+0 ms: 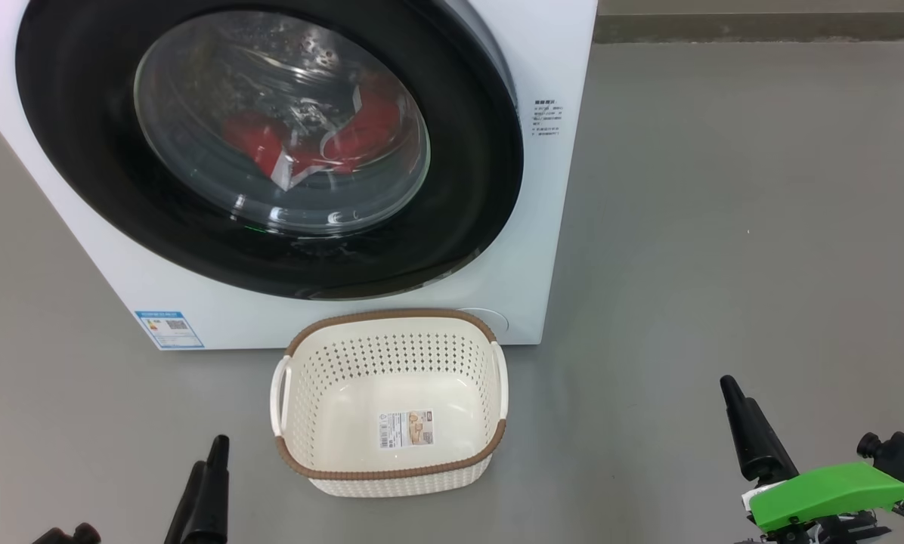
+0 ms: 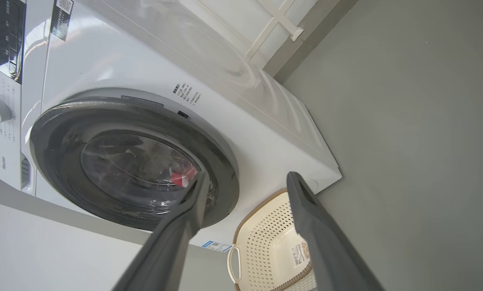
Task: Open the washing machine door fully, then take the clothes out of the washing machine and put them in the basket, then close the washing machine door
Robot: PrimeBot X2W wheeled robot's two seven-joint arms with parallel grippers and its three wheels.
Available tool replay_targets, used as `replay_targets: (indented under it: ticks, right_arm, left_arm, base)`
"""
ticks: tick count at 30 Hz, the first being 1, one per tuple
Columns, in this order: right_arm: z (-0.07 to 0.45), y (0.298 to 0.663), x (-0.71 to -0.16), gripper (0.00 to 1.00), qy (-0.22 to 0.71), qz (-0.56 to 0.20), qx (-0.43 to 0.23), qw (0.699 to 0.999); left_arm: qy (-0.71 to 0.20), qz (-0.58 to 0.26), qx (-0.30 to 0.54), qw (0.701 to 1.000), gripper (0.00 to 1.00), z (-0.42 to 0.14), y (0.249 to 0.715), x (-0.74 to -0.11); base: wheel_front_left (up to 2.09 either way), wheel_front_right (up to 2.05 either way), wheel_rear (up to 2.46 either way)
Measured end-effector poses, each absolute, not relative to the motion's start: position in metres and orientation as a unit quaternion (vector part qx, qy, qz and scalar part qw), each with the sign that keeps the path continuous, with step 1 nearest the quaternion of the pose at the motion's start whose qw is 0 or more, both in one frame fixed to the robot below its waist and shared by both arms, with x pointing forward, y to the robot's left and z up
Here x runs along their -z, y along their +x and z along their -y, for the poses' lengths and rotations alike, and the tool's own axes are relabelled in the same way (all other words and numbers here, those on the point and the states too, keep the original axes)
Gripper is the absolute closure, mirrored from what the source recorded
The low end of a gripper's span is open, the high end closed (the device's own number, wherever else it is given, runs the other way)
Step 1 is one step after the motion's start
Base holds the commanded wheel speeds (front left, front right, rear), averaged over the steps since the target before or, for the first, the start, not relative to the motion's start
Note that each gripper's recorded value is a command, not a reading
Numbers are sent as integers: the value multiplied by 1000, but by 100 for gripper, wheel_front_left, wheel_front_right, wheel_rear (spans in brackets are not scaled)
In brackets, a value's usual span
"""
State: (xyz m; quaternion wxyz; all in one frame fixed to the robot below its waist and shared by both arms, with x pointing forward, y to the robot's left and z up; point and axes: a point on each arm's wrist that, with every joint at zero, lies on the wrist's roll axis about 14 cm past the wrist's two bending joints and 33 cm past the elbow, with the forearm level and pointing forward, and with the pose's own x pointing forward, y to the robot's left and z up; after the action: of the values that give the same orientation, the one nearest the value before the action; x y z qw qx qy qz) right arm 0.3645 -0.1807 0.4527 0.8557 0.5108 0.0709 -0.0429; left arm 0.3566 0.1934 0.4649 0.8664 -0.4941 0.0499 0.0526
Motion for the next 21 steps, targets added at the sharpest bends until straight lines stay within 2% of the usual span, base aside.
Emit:
replay_targets:
  ticks: [21]
  right_arm:
    - [174, 363, -452, 0, 404, -71, 25, 912]
  left_arm:
    - [-374, -32, -50, 925, 0, -197, 355, -473]
  base:
    - [0, 0, 0]
